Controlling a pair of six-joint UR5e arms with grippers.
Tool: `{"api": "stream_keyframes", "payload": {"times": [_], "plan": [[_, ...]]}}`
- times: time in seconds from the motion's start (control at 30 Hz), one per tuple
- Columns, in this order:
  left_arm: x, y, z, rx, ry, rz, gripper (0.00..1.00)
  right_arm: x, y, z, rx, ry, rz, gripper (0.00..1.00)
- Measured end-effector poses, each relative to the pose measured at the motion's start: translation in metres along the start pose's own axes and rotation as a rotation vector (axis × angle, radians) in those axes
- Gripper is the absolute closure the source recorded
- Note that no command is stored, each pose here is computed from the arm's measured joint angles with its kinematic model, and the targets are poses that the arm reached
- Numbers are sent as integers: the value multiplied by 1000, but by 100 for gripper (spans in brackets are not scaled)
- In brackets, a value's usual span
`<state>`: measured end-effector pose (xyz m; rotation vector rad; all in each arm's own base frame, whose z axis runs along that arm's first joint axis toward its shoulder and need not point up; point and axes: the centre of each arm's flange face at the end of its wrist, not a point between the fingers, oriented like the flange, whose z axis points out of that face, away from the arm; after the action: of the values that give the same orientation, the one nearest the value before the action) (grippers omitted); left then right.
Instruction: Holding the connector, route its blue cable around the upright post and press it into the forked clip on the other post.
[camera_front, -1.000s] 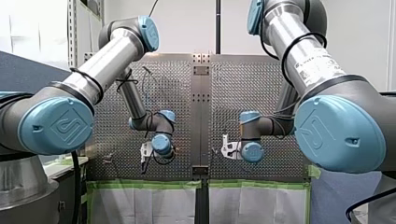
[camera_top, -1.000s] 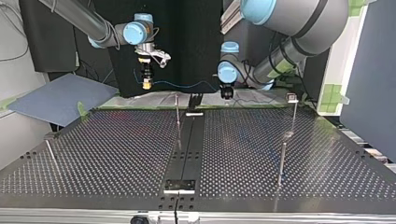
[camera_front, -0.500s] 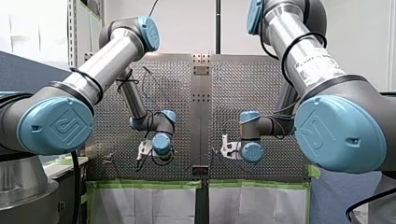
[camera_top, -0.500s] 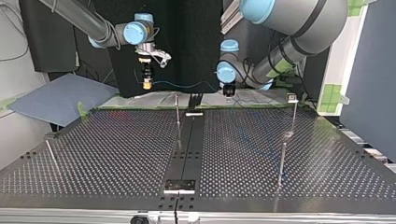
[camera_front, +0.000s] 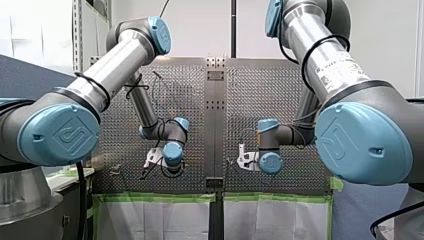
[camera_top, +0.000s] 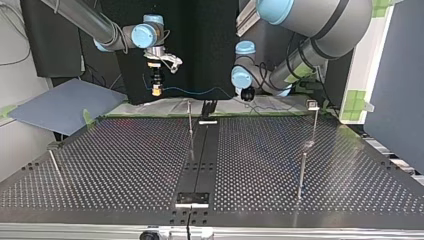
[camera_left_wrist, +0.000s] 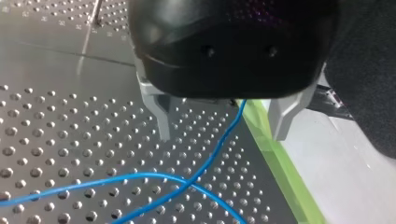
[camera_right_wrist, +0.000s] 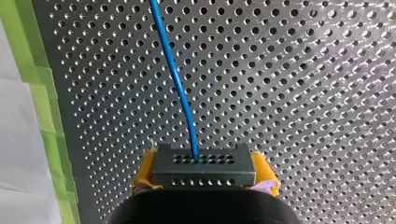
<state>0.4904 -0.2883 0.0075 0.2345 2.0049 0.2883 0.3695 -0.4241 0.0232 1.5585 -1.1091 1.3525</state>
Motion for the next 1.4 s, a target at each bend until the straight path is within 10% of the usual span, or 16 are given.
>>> {"api": "stream_keyframes", "payload": {"times": [0.47, 1.4], "plan": [[6, -7, 9, 26, -35, 71, 0, 0, 0, 0, 0, -1, 0, 100], [19, -25, 20, 127, -47, 34, 0, 0, 7, 2, -12, -11, 0, 100]]}}
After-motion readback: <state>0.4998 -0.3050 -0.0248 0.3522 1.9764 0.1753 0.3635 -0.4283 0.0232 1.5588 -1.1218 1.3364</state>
